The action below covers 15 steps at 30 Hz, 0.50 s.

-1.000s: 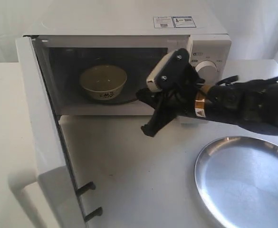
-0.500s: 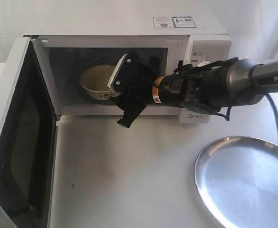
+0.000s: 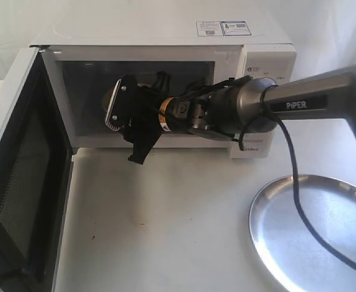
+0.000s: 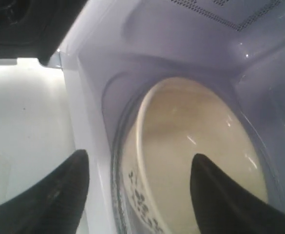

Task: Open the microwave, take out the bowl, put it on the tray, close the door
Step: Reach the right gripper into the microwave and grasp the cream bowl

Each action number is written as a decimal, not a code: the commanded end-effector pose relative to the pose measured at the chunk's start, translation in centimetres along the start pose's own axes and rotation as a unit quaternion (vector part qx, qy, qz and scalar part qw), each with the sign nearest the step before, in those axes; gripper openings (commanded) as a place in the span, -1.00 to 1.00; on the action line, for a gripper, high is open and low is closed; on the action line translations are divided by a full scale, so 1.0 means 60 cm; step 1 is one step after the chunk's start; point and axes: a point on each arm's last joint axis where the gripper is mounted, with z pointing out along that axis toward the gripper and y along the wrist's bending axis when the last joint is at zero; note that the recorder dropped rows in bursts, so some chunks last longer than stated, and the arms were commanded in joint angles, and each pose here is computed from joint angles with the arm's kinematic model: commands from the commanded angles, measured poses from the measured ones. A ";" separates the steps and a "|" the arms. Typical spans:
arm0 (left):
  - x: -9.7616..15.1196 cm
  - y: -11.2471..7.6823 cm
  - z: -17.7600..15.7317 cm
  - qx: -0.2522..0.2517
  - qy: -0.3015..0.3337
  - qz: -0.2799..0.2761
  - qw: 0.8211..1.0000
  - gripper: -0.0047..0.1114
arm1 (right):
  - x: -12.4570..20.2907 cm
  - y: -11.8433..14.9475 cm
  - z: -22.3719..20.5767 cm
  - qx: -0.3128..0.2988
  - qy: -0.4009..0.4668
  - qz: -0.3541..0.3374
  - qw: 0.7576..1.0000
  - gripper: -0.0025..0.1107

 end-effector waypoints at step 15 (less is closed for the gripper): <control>-0.001 0.000 0.000 0.001 -0.002 -0.005 1.000 -0.92 | 0.013 0.007 0.007 0.005 0.061 0.079 0.995 -0.96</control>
